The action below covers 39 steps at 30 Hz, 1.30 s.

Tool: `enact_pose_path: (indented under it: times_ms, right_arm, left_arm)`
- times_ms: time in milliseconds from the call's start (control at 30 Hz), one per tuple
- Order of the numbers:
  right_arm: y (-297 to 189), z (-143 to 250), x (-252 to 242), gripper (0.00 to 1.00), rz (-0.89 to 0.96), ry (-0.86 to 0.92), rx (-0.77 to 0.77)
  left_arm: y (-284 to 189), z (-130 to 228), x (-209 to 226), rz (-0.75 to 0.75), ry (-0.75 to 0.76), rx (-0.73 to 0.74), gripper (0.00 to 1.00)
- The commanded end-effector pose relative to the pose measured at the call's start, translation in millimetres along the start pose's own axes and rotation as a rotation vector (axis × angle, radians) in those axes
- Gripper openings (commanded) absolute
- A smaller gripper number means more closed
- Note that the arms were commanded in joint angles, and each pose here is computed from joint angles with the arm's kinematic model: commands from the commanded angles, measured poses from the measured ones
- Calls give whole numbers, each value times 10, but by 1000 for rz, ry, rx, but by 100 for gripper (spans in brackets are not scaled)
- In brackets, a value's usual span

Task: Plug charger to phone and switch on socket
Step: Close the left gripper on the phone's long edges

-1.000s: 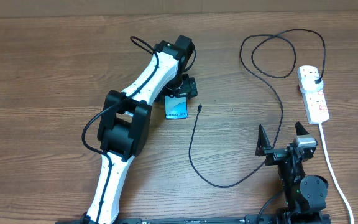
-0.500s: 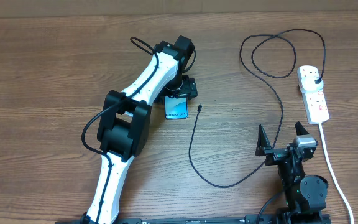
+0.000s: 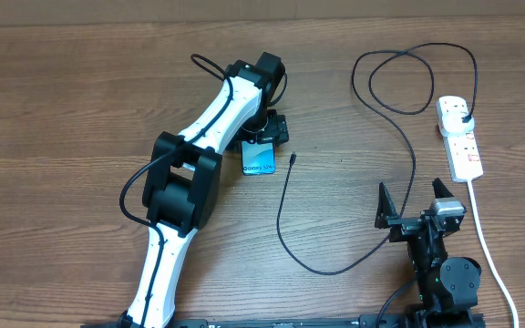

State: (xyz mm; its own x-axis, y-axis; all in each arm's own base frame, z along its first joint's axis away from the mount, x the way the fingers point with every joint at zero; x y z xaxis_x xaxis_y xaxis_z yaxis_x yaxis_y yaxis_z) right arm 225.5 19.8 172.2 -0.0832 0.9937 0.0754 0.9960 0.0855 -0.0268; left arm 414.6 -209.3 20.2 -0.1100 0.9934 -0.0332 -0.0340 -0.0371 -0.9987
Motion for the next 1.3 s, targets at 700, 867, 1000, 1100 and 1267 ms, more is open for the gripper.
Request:
enact_pose_path:
  times_ms: [700,867,1000,1100,1267]
  right_arm:
    - [2,14,-16,100,8,2,-6]
    - [2,14,-16,100,8,2,-6]
    - [2,14,-16,100,8,2,-6]
    - [2,14,-16,100,8,2,-6]
    - [2,14,-16,100,8,2,-6]
  left_arm:
    - [377,247,-19,6,-8,131,75]
    - [378,239,-21,7,-7,128,75]
    - [376,232,-26,9,-7,125,75]
    - [339,211,-37,14,9,119,72]
    - [183,143,-63,27,35,101,72]
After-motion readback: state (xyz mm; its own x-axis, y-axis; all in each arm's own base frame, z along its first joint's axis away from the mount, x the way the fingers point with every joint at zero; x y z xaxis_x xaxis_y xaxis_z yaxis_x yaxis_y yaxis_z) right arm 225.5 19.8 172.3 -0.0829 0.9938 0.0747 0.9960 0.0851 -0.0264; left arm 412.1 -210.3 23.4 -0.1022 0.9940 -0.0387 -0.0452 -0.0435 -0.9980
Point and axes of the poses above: each gripper's point midway between its finger pads, its own y axis out along the fingers, its own x axis along the line the jaws close on, z = x × y, the point moved 2 cm from there along -y, back along the fingers, and after that the axes turned 2 degrees about y, right-handed, at the moved point
